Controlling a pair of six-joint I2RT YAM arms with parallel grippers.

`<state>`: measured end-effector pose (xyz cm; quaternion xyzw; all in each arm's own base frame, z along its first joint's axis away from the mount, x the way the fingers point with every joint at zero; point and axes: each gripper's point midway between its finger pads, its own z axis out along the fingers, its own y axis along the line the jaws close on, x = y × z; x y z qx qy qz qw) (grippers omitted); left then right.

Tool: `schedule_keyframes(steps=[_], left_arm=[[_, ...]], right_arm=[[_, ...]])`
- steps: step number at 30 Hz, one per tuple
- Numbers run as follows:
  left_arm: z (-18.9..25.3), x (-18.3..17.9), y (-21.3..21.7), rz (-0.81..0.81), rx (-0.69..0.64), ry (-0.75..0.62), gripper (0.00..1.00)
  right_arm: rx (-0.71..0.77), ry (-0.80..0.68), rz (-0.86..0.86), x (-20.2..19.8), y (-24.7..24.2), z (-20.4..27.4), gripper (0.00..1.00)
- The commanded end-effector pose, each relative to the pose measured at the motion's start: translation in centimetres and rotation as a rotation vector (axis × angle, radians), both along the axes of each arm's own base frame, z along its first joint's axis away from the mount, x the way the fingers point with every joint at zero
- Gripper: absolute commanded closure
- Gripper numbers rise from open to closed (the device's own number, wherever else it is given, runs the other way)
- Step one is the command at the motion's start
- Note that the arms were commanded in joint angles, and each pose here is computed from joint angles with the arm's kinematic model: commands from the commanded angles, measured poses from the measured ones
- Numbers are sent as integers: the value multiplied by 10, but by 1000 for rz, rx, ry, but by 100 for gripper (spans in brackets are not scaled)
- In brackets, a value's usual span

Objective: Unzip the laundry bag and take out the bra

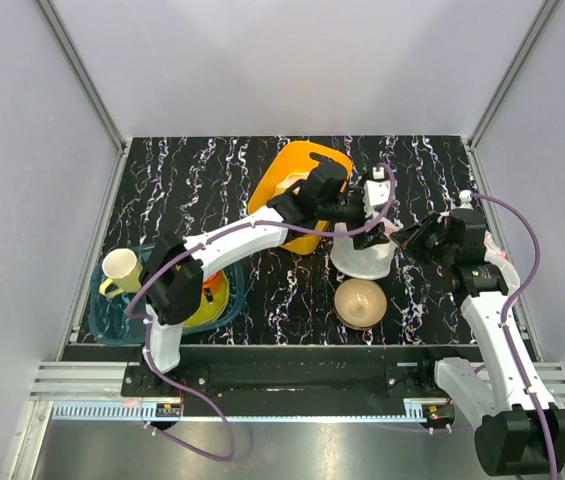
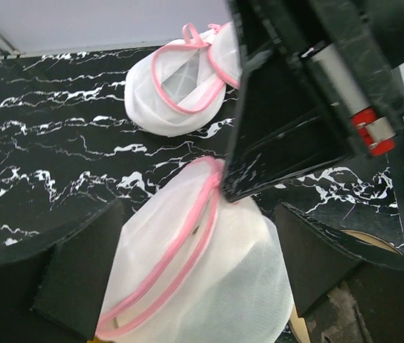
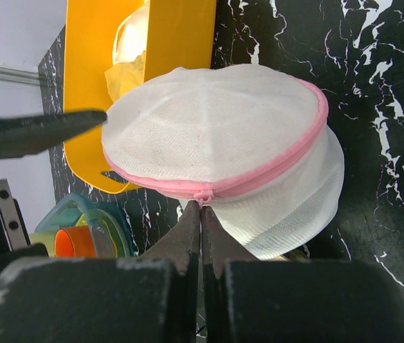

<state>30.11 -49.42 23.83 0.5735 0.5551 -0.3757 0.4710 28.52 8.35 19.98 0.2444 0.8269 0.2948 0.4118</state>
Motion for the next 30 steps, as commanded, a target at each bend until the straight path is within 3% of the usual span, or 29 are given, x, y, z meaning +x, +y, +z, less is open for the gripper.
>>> schedule_keyframes(steps=[1, 3, 5, 9, 10, 12, 15, 16, 19, 22, 23, 24, 30], left_arm=[[19, 17, -13, 35, -36, -142, 9], [22, 22, -19, 24, -37, -163, 12], [-5, 18, -24, -19, 22, -116, 16], [-25, 20, -22, -29, 92, -97, 39], [-33, 21, -19, -19, 108, -92, 51], [-25, 21, -13, -2, 92, -101, 60], [-21, 19, -6, 8, 71, -118, 48], [-22, 19, -5, 10, 74, -117, 36], [-24, 17, 2, 2, 90, -109, 33], [-29, 16, 3, -15, 98, -91, 56], [-30, 17, 4, -11, 100, -89, 85], [-28, 18, 3, -5, 97, -87, 100], [-11, 26, 20, 41, 71, -102, 100]], right_arm=[[12, -91, 29, 5, 5, 30, 100], [14, -90, 32, 5, 5, 30, 100], [18, -82, 39, 6, 7, 29, 100], [18, -83, 36, 7, 6, 31, 100], [10, -81, 27, 7, 4, 30, 100], [3, -80, 22, 7, 3, 29, 100], [3, -71, 22, 8, 3, 27, 100], [1, -71, 19, 8, 2, 26, 100], [-1, -79, 17, 8, 2, 29, 100], [-3, -80, 14, 8, 1, 30, 100], [-3, -80, 14, 7, 1, 30, 100], [-7, -82, 9, 7, 0, 31, 100], [-127, -35, -87, 4, -26, 12, 100]])
